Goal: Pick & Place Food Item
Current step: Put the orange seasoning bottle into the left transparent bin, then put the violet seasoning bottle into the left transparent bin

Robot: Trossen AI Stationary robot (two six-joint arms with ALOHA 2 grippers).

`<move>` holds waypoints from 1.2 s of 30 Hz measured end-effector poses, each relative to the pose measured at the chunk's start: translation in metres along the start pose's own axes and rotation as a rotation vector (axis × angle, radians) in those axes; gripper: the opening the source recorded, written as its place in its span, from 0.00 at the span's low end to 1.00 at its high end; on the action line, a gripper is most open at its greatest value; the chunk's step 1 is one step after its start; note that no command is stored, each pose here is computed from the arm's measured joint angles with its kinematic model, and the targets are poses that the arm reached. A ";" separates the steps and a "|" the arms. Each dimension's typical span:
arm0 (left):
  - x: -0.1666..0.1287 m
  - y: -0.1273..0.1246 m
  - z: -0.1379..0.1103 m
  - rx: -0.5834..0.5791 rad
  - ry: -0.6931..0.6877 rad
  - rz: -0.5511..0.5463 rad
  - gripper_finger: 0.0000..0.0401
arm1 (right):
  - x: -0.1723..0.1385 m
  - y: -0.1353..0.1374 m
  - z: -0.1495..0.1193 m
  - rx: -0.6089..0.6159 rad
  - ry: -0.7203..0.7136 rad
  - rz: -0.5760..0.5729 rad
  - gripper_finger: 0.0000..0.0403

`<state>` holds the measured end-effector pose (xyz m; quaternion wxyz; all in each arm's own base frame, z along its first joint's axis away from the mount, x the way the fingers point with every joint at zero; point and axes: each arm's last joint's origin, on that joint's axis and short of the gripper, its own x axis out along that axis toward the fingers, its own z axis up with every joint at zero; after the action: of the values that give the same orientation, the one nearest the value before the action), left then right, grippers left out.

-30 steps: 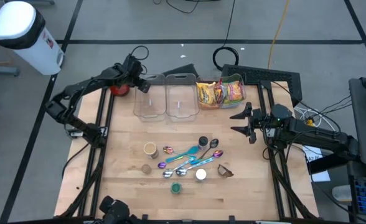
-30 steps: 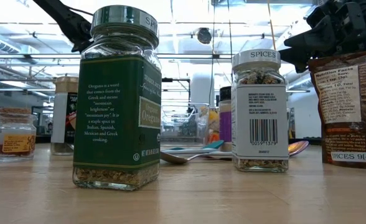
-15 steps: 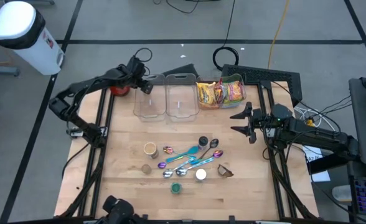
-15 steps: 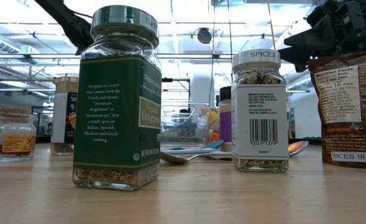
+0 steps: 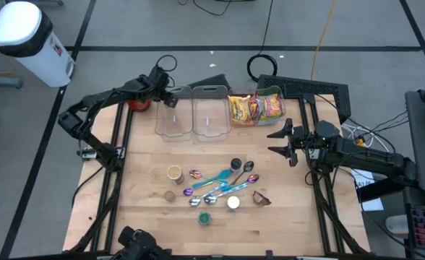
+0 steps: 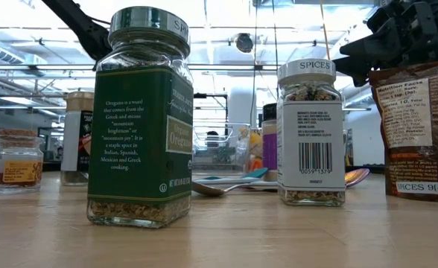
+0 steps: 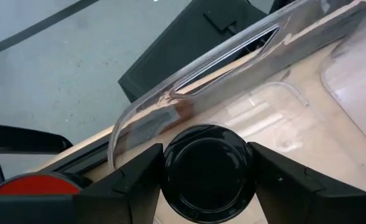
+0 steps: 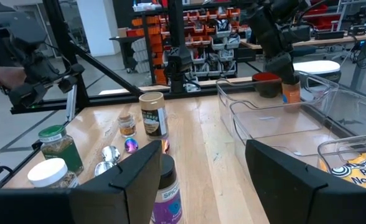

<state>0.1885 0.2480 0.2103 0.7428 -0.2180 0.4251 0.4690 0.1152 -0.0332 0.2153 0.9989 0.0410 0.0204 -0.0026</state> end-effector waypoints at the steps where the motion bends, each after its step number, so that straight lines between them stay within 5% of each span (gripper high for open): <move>1: 0.000 0.000 0.000 0.000 0.000 0.002 0.58 | 0.000 0.000 0.000 0.000 0.000 0.000 0.56; 12: 0.001 -0.001 -0.002 0.044 0.017 -0.025 0.79 | 0.000 0.000 0.000 0.000 0.000 0.000 0.56; 22: -0.028 -0.001 0.019 0.005 -0.063 -0.047 0.82 | 0.003 -0.002 -0.003 0.011 0.028 -0.007 0.56; 29: -0.079 -0.026 0.014 0.080 -0.273 -0.254 0.79 | 0.010 -0.007 -0.010 0.032 0.088 -0.082 0.56; 36: -0.113 -0.075 -0.030 0.150 -0.603 -0.514 0.76 | 0.024 -0.006 -0.024 -0.002 0.218 -0.039 0.56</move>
<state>0.2197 0.1336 0.2833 0.9411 -0.1149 0.1531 0.2786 0.1381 -0.0377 0.1896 0.9906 0.0395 0.1297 -0.0174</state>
